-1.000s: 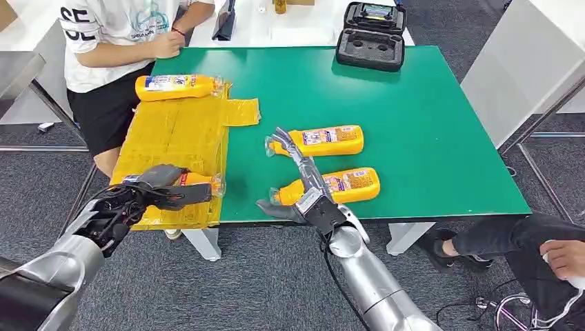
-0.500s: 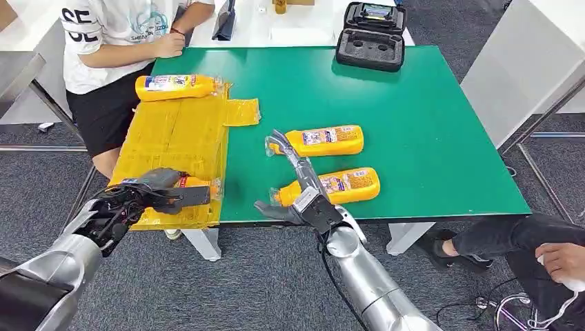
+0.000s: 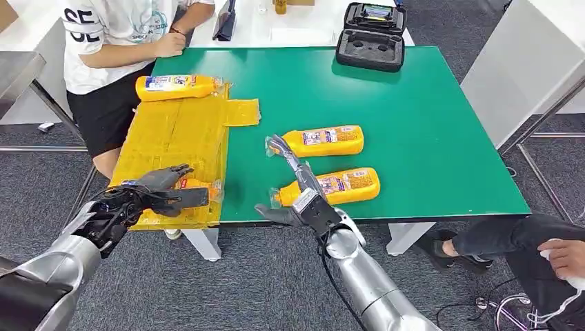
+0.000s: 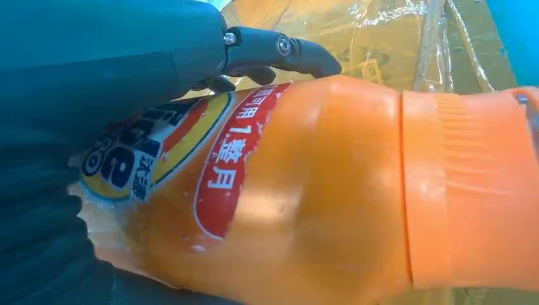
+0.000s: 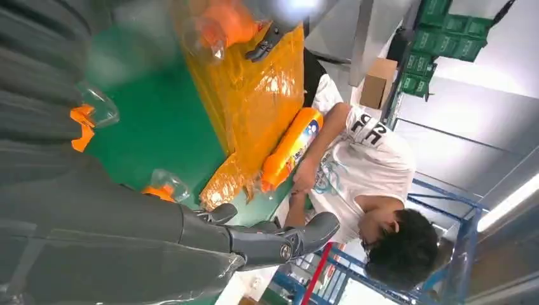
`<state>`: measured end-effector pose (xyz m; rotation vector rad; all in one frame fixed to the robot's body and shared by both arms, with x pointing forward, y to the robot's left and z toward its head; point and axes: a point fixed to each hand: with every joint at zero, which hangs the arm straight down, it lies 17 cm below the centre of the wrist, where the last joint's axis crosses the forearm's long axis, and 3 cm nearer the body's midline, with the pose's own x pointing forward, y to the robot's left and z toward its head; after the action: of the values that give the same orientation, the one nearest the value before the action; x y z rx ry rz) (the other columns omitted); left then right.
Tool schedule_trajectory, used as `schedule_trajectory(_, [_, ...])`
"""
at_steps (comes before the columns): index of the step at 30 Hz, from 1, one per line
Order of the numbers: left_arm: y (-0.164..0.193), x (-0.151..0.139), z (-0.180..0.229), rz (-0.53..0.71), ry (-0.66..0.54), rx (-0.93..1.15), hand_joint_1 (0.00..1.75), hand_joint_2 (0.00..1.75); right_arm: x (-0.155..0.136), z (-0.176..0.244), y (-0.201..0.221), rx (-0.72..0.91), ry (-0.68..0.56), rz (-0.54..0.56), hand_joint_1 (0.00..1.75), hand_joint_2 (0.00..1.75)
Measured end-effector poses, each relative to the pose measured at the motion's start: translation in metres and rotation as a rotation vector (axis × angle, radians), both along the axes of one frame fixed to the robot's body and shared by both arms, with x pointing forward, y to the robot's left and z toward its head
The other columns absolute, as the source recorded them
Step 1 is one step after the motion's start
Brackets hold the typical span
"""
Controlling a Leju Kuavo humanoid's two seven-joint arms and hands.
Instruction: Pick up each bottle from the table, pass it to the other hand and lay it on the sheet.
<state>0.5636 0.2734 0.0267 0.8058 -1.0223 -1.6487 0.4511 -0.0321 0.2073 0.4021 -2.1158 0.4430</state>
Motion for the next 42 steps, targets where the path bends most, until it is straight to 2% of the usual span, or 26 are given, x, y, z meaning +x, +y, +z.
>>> schedule_trajectory(2, [0.002, 0.0, 0.0, 0.003, 0.0, 0.001, 0.0, 1.75, 0.001, 0.0, 0.0, 0.001, 0.003, -0.001, 0.0, 1.75])
schedule_trajectory(3, [0.002, 0.0, 0.0, 0.002, 0.0, 0.001, 0.0, 0.0, 0.001, -0.001, 0.0, 0.0, 0.004, 0.0, 0.0, 1.75])
schedule_trajectory(31, [-0.013, -0.001, 0.018, -0.095, 0.021, -0.173, 0.0, 0.0, 0.002, -0.025, 0.004, -0.044, 0.057, -0.004, 0.0, 1.75])
schedule_trajectory(35, [-0.013, 0.01, 0.038, -0.088, -0.087, -0.207, 0.0, 0.0, 0.001, -0.029, 0.005, -0.057, 0.063, -0.002, 0.0, 1.75])
schedule_trajectory(38, [-0.018, 0.023, 0.072, -0.077, -0.253, -0.271, 0.0, 0.0, 0.0, -0.031, 0.005, -0.064, 0.067, -0.001, 0.0, 1.75])
schedule_trajectory(40, [-0.029, 0.027, 0.108, -0.084, -0.421, -0.382, 0.0, 0.0, -0.001, -0.032, 0.006, -0.065, 0.07, 0.0, 0.0, 1.75])
schedule_trajectory(41, [-0.032, 0.027, 0.13, -0.074, -0.513, -0.475, 0.0, 1.75, -0.001, -0.032, 0.006, -0.065, 0.069, 0.0, 0.0, 1.75])
schedule_trajectory(42, [-0.035, 0.025, 0.144, -0.06, -0.57, -0.561, 0.0, 1.75, -0.001, -0.031, 0.006, -0.067, 0.066, 0.0, 0.0, 1.75])
